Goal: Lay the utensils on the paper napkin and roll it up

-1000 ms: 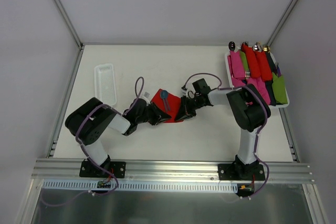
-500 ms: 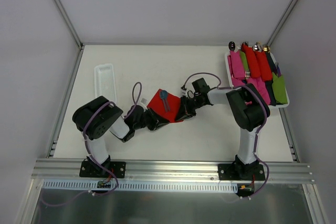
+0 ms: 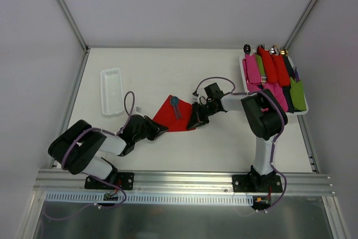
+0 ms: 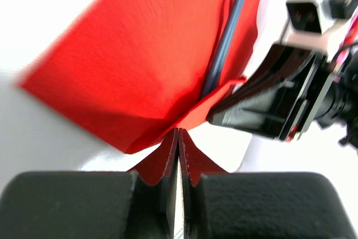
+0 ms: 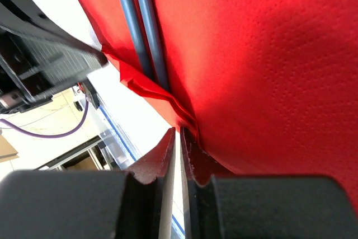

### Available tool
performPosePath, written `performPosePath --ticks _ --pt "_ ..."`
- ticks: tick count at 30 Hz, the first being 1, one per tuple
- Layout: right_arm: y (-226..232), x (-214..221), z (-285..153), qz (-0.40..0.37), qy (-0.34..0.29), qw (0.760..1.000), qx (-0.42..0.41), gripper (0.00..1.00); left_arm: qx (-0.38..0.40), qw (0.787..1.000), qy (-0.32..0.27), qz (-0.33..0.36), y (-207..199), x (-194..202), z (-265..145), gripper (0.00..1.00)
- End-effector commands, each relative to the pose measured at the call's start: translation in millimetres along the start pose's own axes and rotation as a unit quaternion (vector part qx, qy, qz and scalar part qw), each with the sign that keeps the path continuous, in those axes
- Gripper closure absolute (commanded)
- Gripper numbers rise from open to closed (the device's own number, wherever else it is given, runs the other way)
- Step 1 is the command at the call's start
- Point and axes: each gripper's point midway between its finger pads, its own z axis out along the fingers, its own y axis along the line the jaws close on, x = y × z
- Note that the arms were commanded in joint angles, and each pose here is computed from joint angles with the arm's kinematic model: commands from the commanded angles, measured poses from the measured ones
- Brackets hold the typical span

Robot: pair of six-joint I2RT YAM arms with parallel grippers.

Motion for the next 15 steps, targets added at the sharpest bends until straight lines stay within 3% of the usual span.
performPosePath --ticks 1,7,15 --pt "-34.8 5.2 3.8 0.005 0.003 0.998 0.069 0.89 -0.064 0.997 -0.043 0.008 27.7 -19.5 -9.1 0.99" --pt "-33.4 4.4 3.8 0.004 0.004 0.998 0.066 0.89 -0.090 0.993 -0.063 0.034 30.4 -32.4 -24.0 1.00" --pt "-28.3 2.4 2.2 -0.006 0.004 0.998 0.058 0.89 0.026 0.984 -0.028 0.174 -49.8 -25.9 -26.4 0.97"
